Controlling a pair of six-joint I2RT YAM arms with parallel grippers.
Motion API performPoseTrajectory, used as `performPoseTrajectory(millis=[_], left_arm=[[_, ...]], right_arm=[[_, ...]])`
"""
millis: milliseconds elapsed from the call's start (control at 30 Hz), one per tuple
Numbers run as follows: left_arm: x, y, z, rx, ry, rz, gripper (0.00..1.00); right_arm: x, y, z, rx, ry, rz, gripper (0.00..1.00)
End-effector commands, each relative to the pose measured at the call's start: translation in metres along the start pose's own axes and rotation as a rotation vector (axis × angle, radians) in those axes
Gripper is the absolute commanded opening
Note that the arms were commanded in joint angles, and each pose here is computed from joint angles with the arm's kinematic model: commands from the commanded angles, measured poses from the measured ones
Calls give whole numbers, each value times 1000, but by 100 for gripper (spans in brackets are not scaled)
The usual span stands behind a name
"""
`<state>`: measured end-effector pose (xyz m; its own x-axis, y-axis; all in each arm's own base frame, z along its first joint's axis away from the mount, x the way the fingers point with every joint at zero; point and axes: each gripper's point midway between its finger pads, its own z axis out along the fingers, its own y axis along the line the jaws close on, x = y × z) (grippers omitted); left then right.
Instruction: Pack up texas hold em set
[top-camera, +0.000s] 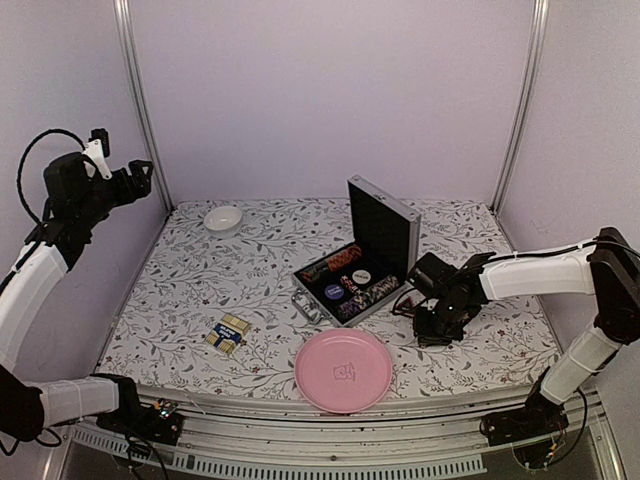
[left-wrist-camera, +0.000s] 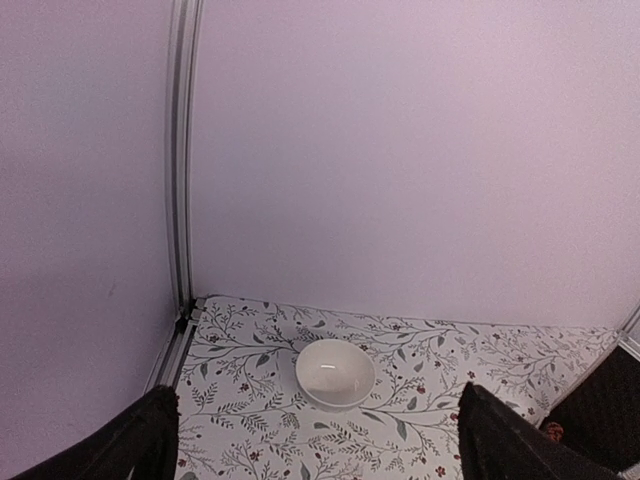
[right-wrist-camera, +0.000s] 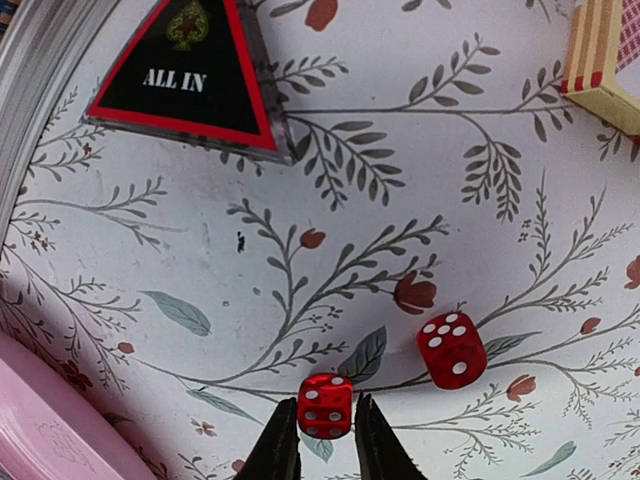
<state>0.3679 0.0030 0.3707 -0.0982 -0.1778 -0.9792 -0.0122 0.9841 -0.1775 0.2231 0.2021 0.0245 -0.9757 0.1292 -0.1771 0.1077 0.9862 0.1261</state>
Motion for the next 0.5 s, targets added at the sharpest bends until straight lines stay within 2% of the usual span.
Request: performPoseTrajectory(millis=[0, 367, 467], left_arm=[[0, -2, 1, 15, -8, -8, 97], [-2, -2, -1, 16, -15, -8, 97], [-3, -3, -1, 19, -15, -8, 97]], right_arm=[[-7, -3, 0, 34, -9, -5, 21], [-6, -3, 2, 43, -4, -15, 20], [-6, -3, 3, 47, -1, -14, 15]])
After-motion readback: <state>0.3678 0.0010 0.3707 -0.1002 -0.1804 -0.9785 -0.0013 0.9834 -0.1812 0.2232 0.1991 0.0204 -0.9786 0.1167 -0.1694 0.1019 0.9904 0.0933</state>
